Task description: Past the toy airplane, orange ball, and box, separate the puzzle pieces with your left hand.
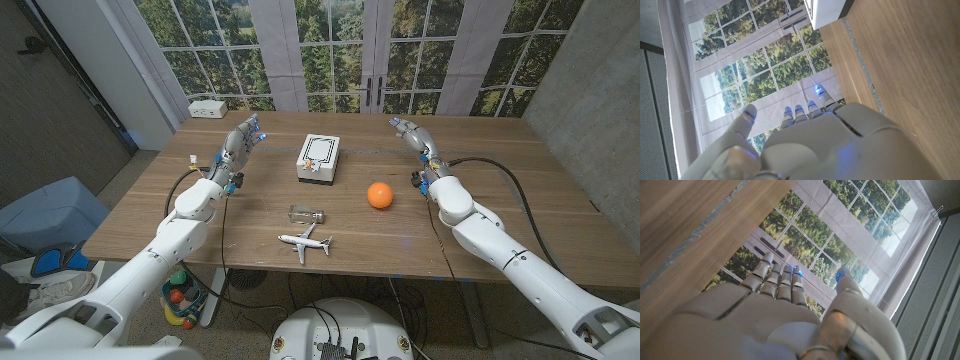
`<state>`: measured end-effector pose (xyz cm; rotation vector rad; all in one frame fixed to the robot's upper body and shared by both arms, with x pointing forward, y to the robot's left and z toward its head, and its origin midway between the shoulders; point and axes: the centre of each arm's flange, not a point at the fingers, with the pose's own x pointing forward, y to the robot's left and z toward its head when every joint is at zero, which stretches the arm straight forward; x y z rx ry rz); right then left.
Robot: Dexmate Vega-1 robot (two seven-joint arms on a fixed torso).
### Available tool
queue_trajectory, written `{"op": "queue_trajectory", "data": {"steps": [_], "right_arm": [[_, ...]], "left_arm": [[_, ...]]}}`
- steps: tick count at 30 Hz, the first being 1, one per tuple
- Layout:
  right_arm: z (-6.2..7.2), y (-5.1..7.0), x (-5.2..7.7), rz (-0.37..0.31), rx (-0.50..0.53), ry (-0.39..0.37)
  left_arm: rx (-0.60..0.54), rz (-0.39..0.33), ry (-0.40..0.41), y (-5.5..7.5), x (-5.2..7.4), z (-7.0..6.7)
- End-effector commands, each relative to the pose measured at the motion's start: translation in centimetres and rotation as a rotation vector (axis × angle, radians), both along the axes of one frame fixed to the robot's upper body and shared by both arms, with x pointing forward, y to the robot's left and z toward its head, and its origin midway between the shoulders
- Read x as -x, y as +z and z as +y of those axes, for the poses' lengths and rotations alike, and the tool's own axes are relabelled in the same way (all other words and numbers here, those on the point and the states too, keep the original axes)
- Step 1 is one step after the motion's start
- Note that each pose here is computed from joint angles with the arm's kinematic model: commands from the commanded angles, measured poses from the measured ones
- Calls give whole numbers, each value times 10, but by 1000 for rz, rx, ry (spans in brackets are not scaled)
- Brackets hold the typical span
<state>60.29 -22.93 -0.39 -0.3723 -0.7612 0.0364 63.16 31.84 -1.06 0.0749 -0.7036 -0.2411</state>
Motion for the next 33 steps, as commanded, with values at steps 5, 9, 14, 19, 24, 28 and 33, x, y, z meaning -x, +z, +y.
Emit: {"op": "queue_trajectory", "data": {"steps": [5, 9, 14, 19, 24, 28, 33], "right_arm": [[11, 0, 24, -92, 144, -88], [16, 2, 33, -132, 180, -127], [20, 4, 39, -147, 218, -151], [33, 3, 49, -176, 285, -191], [43, 1, 55, -183, 317, -221], [52, 0, 61, -209, 343, -270], [60, -3, 68, -237, 375, -313]], "left_arm": [[-11, -11, -27, 4, 1, -2], [-13, -10, -25, 4, 3, -2], [-20, -8, -24, 5, 5, -2], [-16, -13, -25, 3, 8, -1], [-15, -14, -32, 1, 9, 1], [-13, -17, -36, 0, 9, 3], [-15, -17, -47, -1, 8, 5]]}}
